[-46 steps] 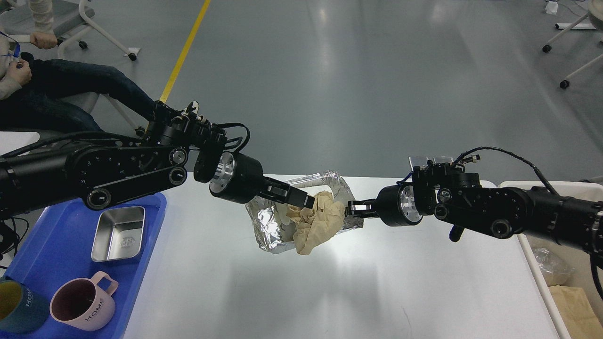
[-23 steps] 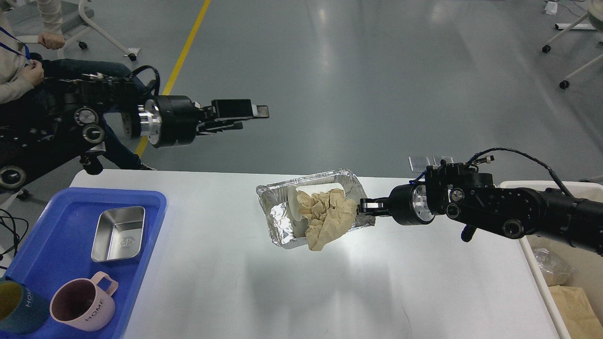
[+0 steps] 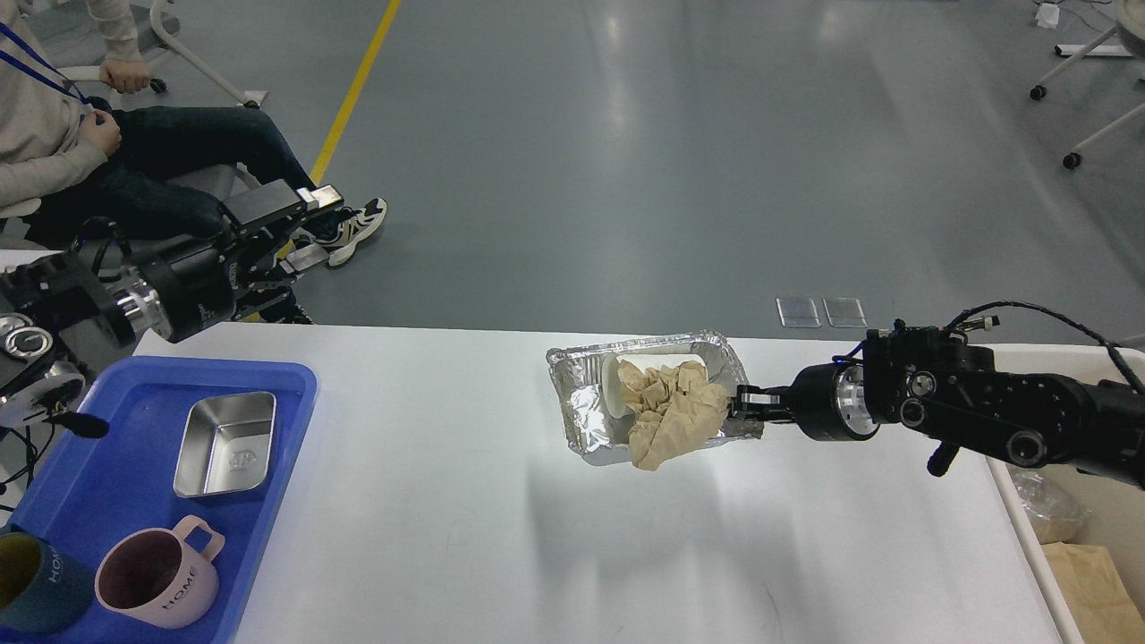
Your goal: Tidy desktop
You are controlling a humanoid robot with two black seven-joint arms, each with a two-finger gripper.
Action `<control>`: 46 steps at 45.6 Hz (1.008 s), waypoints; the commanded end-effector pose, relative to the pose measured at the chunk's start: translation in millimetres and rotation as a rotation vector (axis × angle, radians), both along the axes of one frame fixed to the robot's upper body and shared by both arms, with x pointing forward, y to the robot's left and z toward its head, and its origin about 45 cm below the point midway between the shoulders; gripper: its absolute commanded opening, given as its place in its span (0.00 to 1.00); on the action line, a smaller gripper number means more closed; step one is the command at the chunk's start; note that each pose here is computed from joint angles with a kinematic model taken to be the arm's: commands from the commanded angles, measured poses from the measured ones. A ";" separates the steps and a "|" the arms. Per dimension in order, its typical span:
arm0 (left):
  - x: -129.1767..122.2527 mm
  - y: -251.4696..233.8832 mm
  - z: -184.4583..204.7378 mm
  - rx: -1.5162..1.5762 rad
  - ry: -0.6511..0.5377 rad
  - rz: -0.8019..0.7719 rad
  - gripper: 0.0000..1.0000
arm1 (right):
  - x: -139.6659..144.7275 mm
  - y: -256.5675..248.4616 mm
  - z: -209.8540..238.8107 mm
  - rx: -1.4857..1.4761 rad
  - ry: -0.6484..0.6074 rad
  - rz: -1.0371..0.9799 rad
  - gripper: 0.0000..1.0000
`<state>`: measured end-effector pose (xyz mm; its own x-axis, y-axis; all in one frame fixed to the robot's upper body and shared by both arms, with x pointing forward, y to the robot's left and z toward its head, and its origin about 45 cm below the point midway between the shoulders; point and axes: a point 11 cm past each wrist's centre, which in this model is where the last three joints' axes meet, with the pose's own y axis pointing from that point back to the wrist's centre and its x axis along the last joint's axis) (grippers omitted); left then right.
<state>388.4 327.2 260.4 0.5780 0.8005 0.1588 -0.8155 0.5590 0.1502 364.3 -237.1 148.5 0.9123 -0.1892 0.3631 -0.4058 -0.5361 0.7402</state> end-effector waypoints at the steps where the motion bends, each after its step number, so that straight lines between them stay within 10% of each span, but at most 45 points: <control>1: -11.7 17.9 -13.8 -0.197 0.038 0.116 0.92 | -0.5 -15.5 0.3 -0.010 0.004 -0.034 0.00; 46: -56.5 67.3 -91.7 -0.861 0.145 0.543 0.96 | -36.2 -229.1 42.4 -0.048 -0.012 -0.649 0.00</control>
<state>332.9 397.8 175.4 0.0838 0.7840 -0.6151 -0.9954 0.0950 -0.0144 343.0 -430.8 185.7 0.6785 -0.6323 0.3739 -0.6240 -0.2274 0.7476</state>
